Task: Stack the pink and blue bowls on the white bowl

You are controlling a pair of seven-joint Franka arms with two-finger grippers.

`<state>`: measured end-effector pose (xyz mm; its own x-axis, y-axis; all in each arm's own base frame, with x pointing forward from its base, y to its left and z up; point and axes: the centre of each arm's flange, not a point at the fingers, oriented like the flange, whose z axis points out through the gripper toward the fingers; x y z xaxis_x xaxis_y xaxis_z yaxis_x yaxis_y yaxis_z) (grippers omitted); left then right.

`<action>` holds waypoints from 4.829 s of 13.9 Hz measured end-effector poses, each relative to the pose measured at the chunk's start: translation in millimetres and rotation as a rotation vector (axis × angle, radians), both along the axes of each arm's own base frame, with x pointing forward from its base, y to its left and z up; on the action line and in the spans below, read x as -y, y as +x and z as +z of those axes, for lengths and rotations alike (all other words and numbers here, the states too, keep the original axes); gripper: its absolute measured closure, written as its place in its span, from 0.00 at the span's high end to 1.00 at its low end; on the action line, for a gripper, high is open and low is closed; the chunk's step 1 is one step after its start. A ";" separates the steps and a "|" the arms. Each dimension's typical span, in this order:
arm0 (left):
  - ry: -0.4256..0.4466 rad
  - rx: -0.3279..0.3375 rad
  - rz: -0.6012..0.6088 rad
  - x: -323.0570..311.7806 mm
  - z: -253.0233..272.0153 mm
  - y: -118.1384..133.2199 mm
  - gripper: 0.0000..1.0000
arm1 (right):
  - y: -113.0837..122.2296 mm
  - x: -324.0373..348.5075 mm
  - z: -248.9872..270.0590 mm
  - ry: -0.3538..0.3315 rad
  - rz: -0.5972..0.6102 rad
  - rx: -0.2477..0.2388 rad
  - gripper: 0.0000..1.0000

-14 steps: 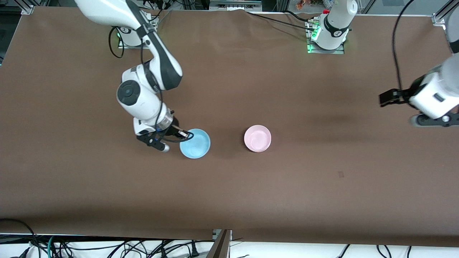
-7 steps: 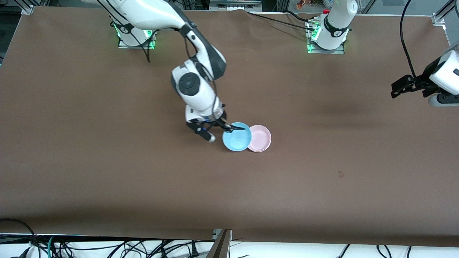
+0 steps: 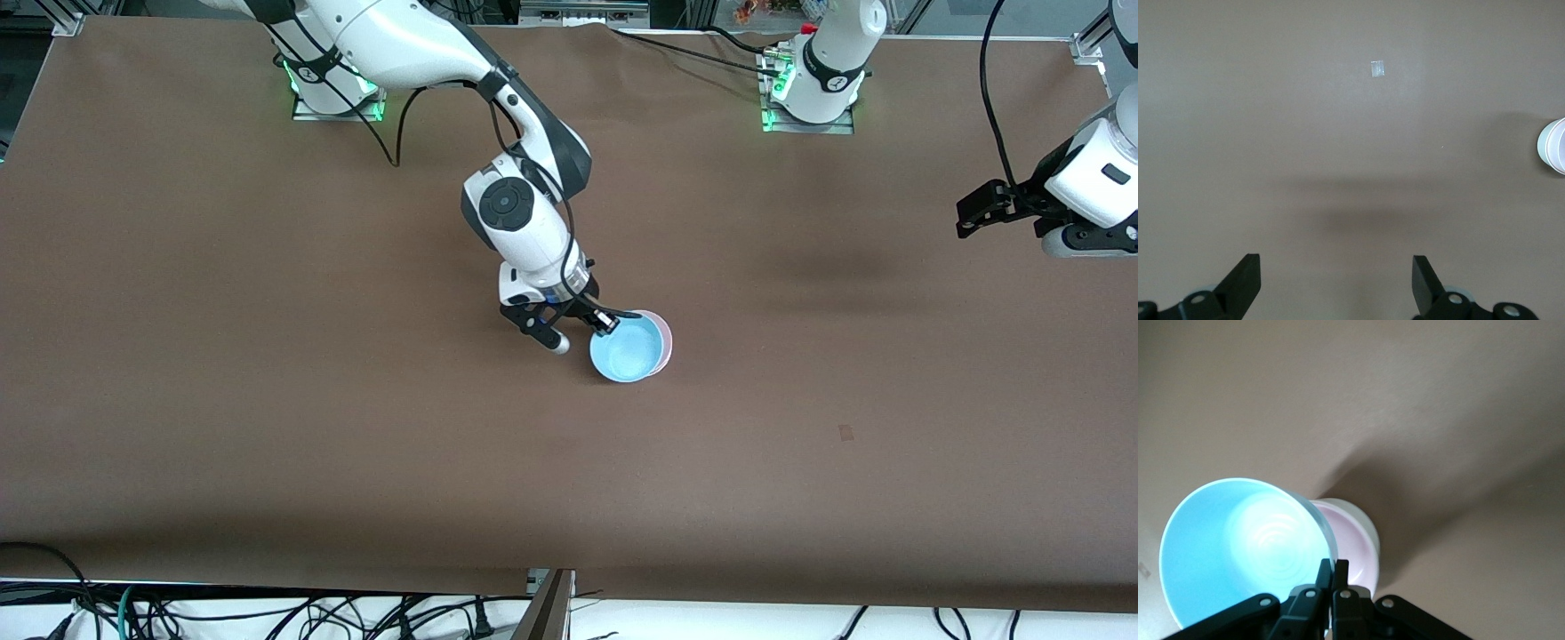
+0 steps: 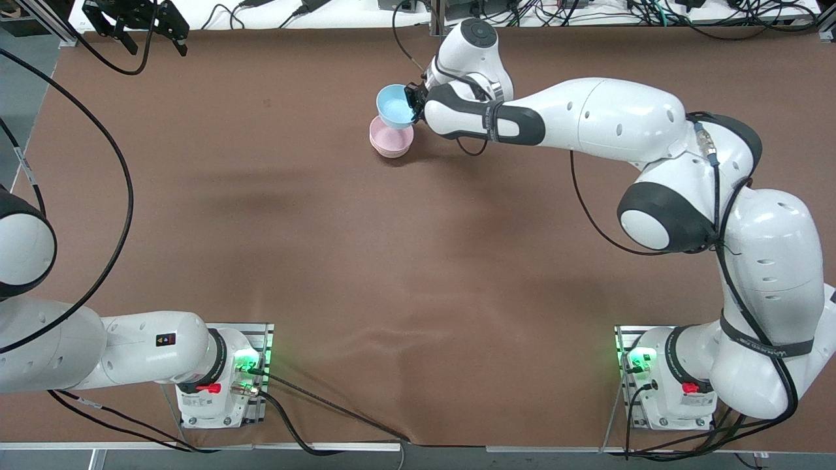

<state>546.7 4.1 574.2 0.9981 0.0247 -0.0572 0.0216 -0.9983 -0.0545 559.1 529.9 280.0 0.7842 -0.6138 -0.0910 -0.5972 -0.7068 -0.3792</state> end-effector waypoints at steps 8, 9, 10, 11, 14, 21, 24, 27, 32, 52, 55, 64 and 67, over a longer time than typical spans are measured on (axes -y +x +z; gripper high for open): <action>0.000 -0.001 -0.003 1.4 -0.5 0.2 1.00 | -7.1 -12.8 -11.1 0.007 0.010 0.010 0.02; 0.000 -0.002 -0.003 1.4 -0.7 0.3 1.00 | -7.1 -12.8 -11.4 0.007 0.010 0.010 0.02; 0.000 -0.002 -0.003 1.4 -1.0 0.4 1.00 | -7.1 -12.8 -11.5 0.006 0.011 0.010 0.02; 0.000 -0.003 -0.003 1.6 -1.4 0.6 1.00 | -7.2 -12.8 -11.7 0.006 0.012 0.010 0.02; 0.000 -0.004 -0.012 6.6 -2.3 1.0 1.00 | -8.9 -13.7 -14.3 -0.005 0.021 0.009 0.02; -0.001 0.000 -0.018 9.4 -0.7 3.8 1.00 | -15.4 -15.5 -28.1 -0.035 0.037 -0.026 0.02; -0.002 -0.002 -0.018 9.3 -1.8 4.7 1.00 | -15.8 -15.4 -28.7 -0.038 0.038 -0.030 0.02; -0.002 -0.007 -0.017 9.2 -2.7 4.8 1.00 | -16.7 -15.2 -31.6 -0.044 0.040 -0.036 0.02; -0.002 -0.008 -0.017 9.1 -3.3 5.4 1.00 | -25.0 -20.1 -50.2 -0.066 0.057 -0.049 0.02; -0.002 -0.009 -0.017 9.1 -3.2 5.5 1.00 | 20.7 29.9 75.1 -0.098 -0.006 -0.019 1.00; -0.002 -0.008 -0.017 9.1 -2.9 5.6 1.00 | 50.1 97.4 151.9 -0.119 0.005 -0.019 1.00; -0.002 -0.008 -0.017 9.1 -2.8 5.6 1.00 | 27.2 272.8 288.4 -0.308 0.494 -0.126 1.00; -0.002 -0.009 -0.017 9.1 -2.8 5.5 1.00 | 7.3 336.5 309.4 -0.345 0.635 -0.117 1.00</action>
<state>552.2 -5.0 571.4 0.9978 0.0073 -0.0659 0.0039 -0.9986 -0.0521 566.4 193.4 589.4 0.9954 -0.0530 -0.0796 -0.0556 -0.9980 -0.0312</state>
